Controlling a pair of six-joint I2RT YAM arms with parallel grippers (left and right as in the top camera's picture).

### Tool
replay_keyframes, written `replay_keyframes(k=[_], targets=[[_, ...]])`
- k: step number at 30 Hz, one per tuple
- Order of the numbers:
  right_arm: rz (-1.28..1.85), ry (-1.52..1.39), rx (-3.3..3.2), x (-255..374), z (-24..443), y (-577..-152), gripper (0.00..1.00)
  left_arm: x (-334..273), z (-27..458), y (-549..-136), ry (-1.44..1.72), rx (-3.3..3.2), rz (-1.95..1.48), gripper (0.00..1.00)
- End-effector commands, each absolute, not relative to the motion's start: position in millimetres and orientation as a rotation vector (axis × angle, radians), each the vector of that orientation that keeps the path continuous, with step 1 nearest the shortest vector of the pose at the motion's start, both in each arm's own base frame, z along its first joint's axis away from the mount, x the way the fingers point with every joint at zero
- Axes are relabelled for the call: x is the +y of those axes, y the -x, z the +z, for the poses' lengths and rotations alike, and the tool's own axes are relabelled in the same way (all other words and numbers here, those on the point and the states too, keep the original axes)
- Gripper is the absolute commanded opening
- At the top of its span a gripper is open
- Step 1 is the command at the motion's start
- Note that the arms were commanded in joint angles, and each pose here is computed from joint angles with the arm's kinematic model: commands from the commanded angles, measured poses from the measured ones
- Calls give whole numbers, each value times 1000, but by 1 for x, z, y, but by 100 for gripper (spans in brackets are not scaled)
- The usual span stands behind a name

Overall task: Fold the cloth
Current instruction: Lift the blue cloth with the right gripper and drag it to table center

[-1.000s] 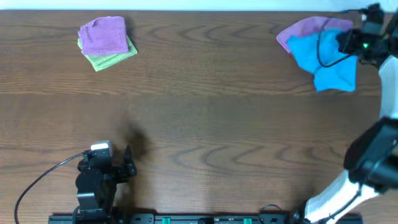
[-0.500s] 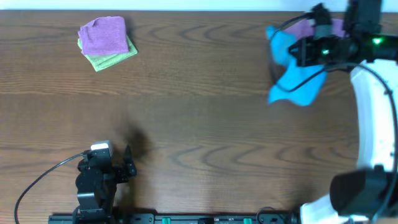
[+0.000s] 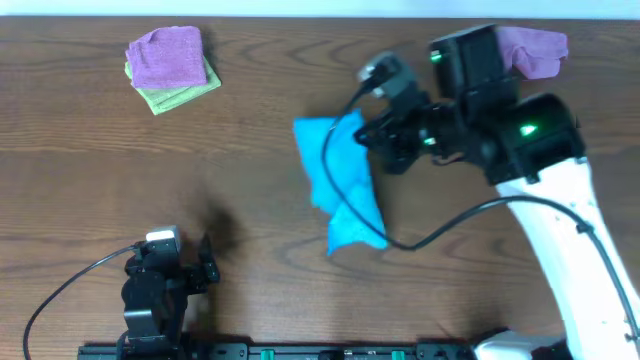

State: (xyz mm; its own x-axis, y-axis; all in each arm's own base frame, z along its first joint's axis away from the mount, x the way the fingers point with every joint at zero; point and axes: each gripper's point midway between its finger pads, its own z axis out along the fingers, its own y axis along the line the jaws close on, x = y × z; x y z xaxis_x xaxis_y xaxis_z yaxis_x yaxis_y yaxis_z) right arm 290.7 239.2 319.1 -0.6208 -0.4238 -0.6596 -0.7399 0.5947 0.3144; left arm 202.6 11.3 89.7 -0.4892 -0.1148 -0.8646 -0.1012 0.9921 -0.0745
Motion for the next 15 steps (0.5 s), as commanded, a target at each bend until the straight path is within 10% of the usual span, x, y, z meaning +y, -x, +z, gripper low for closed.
replay_keyframes(k=[1,15], targets=[[905,981,2250,271,331,-266,1,13,88,-202,145,2085,1,95],[827,984,2207,308,330,-265,1,13,88,-202,146,2085,1,95]])
